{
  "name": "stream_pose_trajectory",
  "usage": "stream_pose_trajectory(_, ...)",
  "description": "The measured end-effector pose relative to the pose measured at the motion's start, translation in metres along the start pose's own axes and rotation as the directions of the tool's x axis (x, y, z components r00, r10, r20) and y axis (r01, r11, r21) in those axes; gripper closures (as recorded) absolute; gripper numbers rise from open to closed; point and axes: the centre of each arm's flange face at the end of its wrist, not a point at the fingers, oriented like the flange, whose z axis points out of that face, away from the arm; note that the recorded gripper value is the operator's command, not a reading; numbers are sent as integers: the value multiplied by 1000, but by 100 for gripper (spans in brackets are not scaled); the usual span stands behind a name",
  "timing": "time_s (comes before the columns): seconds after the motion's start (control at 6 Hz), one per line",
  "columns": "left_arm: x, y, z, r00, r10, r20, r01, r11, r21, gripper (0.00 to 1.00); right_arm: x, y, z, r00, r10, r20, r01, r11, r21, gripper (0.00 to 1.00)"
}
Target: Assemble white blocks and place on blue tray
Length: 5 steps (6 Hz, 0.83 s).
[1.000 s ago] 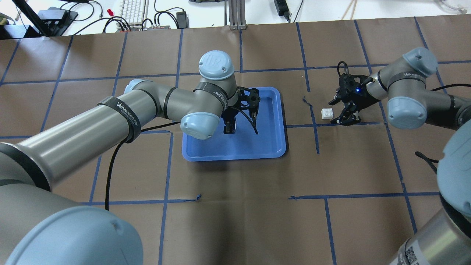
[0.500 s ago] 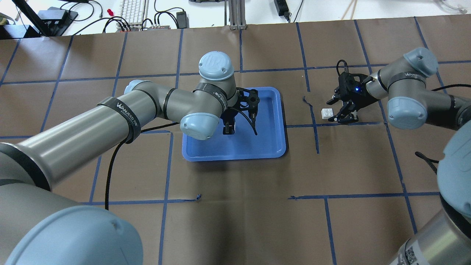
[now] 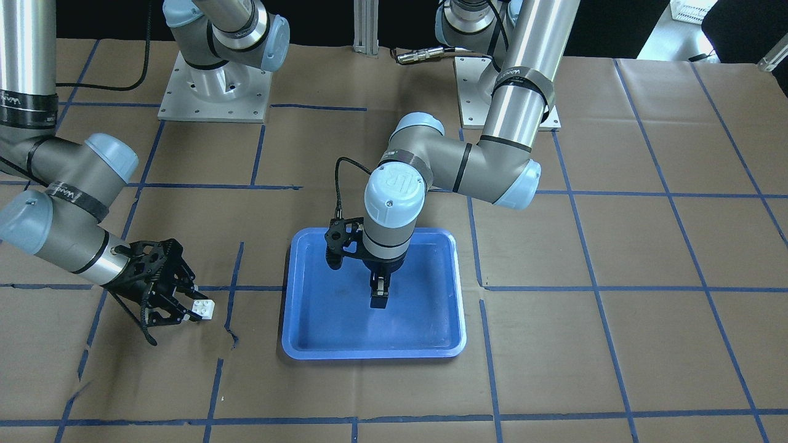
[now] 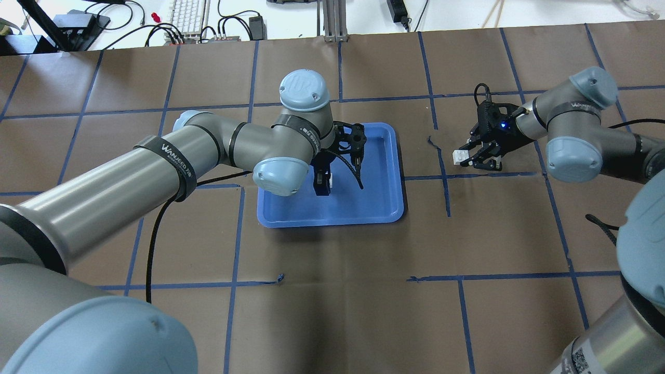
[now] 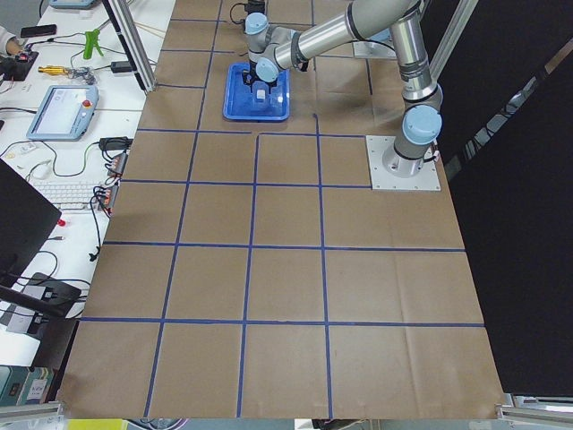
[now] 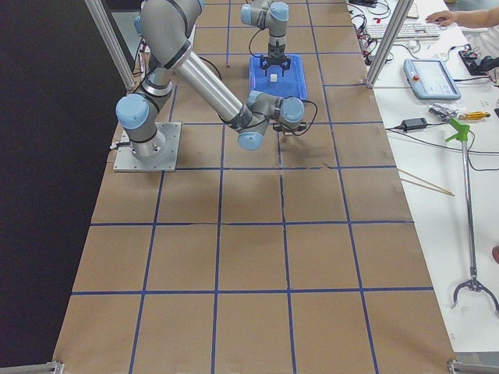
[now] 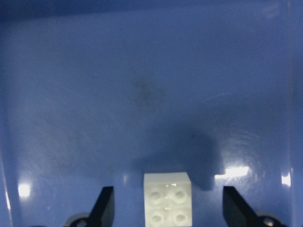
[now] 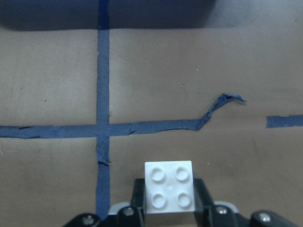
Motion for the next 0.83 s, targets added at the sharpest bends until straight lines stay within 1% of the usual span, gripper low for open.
stream_pose_trajectory(0.17, 2, -1, -35, 1000, -5, -2, 5, 1000, -2, 4, 1, -3, -2, 1000, -10, -4, 10, 1000, -1, 77)
stream_pose_trajectory(0.33, 9, 0, -87, 1000, -12, -19, 12, 1000, -6, 4, 5, -8, -10, 999, -26, -19, 26, 1000, -4, 77)
stream_pose_trajectory(0.5, 19, 2, -141, 999, -23, -41, 22, 1000, -11, 4, 10, -22, -25, 998, -43, -36, 43, 999, -1, 77)
stream_pose_trajectory(0.67, 31, 7, -192, 998, -43, -53, 43, 999, -12, 4, 9, -46, -38, 997, -64, -44, 65, 998, 5, 76)
stream_pose_trajectory(0.83, 47, 18, -236, 996, -74, -53, 73, 997, -11, 4, 5, -82, -41, 997, -73, -39, 73, 997, 13, 76)
